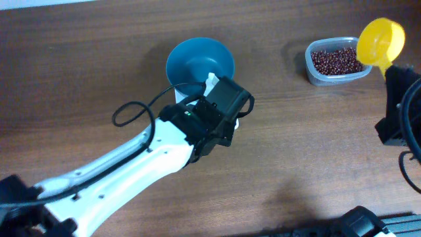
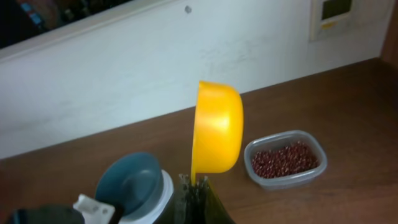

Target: Scoop item into bowl and weigh 50g on scale

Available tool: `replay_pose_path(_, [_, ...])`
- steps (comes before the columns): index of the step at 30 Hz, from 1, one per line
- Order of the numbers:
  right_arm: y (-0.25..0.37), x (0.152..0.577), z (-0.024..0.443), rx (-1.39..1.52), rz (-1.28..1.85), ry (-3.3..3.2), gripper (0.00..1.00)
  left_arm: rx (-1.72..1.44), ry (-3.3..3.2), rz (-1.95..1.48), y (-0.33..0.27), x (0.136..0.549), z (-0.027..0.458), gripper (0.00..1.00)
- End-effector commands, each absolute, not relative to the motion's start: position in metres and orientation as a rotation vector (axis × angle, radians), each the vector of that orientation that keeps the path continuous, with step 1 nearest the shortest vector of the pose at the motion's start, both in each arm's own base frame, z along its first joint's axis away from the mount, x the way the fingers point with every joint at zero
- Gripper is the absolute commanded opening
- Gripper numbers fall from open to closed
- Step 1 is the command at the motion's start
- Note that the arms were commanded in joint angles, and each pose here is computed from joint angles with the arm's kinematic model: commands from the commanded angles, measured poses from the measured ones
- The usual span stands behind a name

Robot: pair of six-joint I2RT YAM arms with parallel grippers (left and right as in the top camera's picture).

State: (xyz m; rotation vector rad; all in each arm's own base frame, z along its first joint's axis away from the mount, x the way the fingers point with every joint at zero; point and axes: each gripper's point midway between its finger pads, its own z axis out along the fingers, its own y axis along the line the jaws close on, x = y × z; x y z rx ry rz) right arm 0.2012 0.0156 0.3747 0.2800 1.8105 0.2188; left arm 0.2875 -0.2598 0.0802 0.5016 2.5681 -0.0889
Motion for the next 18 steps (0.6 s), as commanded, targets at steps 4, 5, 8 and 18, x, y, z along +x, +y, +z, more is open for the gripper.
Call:
replay_pose_path(4, [0.002, 0.203, 0.382, 0.333, 0.147, 1.778, 0.04, 0.494, 2.574, -0.054, -0.266, 0.297, 0.053, 0.00])
replay_pose_path(5, [0.003, 0.204, 0.381, 0.333, 0.144, 1.783, 0.04, 0.491, 2.568, -0.060, -0.269, 0.299, 0.051, 0.00])
replay_pose_path(8, [0.004, 0.207, 0.379, 0.330, 0.138, 1.795, 0.04, 0.476, 2.547, -0.043, -0.270, 0.306, 0.048, 0.00])
replay_pose_path(18, [-0.001, 0.215, 0.381, 0.364, 0.091, 1.780, 0.04, 0.459, 2.525, -0.011, -0.272, 0.316, 0.036, 0.00])
